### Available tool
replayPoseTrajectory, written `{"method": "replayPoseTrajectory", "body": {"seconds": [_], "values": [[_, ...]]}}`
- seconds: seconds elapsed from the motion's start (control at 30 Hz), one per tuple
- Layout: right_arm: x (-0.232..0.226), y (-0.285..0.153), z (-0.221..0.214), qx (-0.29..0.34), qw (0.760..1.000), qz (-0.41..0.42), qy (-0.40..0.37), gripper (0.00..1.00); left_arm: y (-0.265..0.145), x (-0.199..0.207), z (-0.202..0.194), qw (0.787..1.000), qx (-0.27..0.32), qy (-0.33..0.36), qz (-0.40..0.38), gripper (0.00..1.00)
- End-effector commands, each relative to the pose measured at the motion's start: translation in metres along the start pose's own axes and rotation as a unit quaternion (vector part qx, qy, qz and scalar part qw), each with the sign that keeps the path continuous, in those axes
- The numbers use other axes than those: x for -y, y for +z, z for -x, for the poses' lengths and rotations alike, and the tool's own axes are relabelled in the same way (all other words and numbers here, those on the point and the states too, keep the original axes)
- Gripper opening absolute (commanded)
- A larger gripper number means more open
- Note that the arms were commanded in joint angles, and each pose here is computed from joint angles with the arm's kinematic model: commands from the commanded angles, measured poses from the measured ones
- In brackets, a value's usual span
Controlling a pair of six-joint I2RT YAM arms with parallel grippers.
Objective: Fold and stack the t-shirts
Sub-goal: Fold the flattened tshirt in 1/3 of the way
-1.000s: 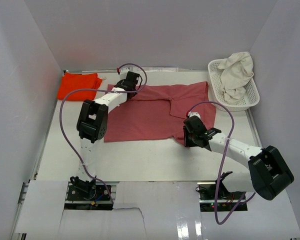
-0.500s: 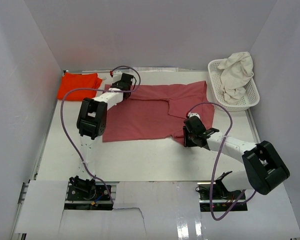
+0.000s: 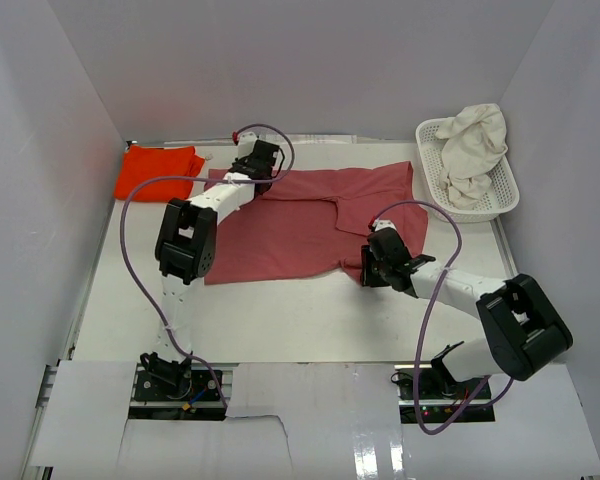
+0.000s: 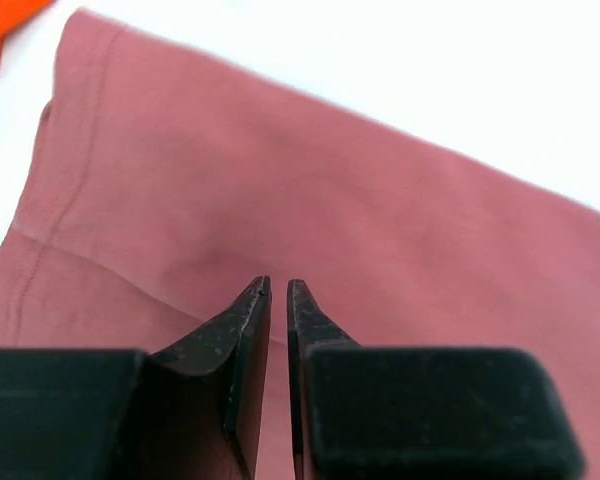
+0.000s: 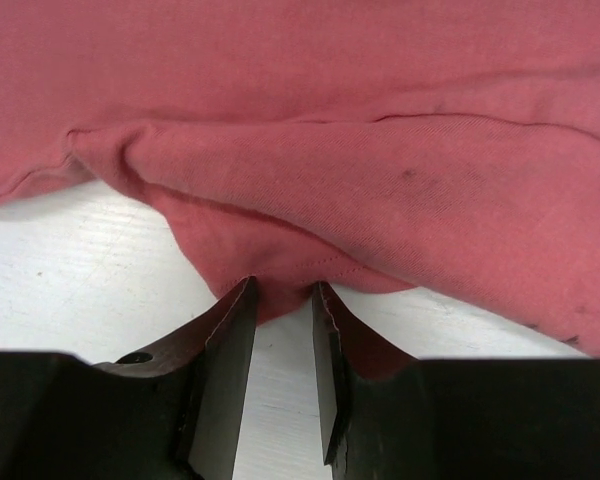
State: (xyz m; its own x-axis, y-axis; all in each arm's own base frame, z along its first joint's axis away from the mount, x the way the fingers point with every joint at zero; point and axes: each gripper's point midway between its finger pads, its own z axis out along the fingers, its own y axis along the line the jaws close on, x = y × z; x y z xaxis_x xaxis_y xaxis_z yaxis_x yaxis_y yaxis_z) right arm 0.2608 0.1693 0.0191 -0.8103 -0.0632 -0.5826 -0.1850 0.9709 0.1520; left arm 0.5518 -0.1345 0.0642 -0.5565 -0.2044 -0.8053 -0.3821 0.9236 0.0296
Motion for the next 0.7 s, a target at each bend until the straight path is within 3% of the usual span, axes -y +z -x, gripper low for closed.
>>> {"method": "replayPoseTrajectory", "body": {"seconds": [0.0,0.13,0.33,0.47,0.67], "values": [[0.001,-0.004,-0.056,-0.087,0.996,0.021,0.008,0.35,-0.074,0.027,0.09,0.995,0.086,-0.024,-0.053,0.24],[0.0,-0.006,-0.071,-0.107,0.994,0.027,0.013,0.35,-0.105,0.056,0.109,0.989,0.1,-0.027,-0.107,0.25],[-0.002,-0.005,-0.101,-0.161,0.987,0.01,0.003,0.33,-0.129,0.131,0.083,0.974,0.082,-0.003,-0.21,0.25],[-0.001,-0.014,-0.126,-0.214,0.976,-0.026,-0.024,0.31,-0.115,0.156,0.052,0.974,0.061,0.01,-0.219,0.25],[-0.006,-0.034,-0.151,-0.264,0.96,-0.075,-0.062,0.31,-0.106,0.179,0.036,0.967,0.05,0.014,-0.25,0.25]]}}
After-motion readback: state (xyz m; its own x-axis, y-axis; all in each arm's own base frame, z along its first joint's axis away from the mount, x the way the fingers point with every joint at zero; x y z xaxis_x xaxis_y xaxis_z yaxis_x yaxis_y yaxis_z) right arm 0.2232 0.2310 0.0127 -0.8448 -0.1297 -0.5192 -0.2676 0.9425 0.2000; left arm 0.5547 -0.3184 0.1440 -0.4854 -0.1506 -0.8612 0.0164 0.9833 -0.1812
